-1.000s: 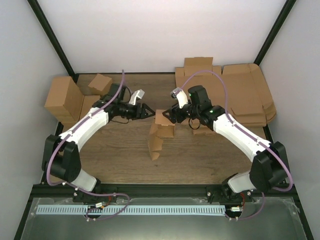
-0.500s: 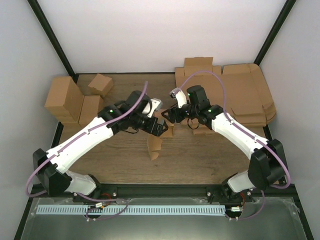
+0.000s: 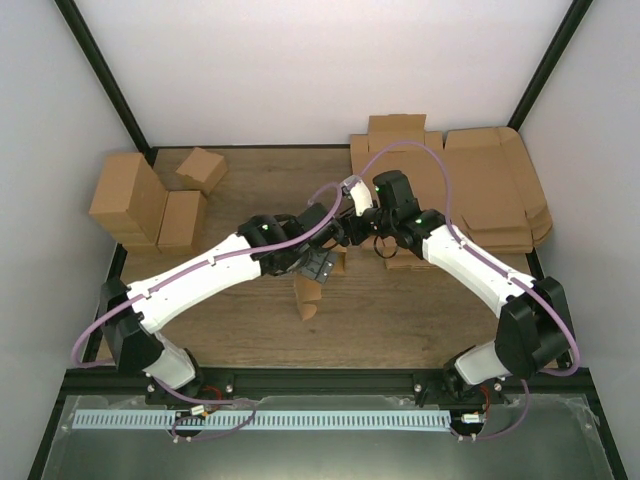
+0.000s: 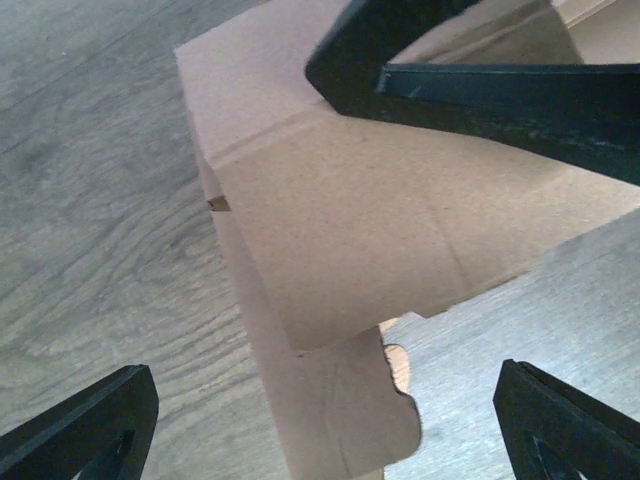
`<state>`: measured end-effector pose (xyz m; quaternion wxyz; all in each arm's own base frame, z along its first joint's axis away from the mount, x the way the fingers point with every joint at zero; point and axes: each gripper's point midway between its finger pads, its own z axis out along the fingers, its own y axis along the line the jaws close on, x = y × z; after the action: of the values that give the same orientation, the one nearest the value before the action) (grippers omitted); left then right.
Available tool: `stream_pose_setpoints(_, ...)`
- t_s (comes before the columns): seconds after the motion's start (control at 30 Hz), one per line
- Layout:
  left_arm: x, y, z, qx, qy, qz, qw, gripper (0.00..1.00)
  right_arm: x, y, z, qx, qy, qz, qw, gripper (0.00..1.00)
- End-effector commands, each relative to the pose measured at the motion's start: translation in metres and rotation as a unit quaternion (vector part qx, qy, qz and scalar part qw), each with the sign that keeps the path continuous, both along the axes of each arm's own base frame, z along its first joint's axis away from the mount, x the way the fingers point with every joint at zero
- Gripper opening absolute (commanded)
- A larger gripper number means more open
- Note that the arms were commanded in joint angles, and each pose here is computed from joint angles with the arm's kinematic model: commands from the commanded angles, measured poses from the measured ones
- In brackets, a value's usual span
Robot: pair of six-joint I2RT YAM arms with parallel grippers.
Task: Fold the paper box
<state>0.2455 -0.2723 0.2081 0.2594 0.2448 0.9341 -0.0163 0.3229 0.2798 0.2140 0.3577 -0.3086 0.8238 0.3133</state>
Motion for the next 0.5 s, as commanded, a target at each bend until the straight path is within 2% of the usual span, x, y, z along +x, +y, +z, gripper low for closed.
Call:
stream_pose_setpoints(0.0,0.001,0.01,-0.001,0.016,-0.011,0.016,1.0,0.91,0.005,0.008,0.017,0.012,-0.011,0.004,1.0,0.72)
stream_pose_setpoints(0.07,0.002,0.011,-0.003,0.018,-0.012,0.017,1.0,0.87,0.006,0.007,0.018,0.011,-0.013,0.003,1.0,0.72)
stream_pose_setpoints(0.27,-0.001,0.017,-0.009,0.029,-0.01,0.016,0.999,0.61,0.006,0.007,0.017,0.005,-0.015,0.002,1.0,0.72)
stream_pose_setpoints(0.47,-0.004,0.026,-0.001,0.023,-0.019,0.022,0.999,0.47,0.009,0.006,0.016,0.0,-0.017,0.0,1.0,0.73)
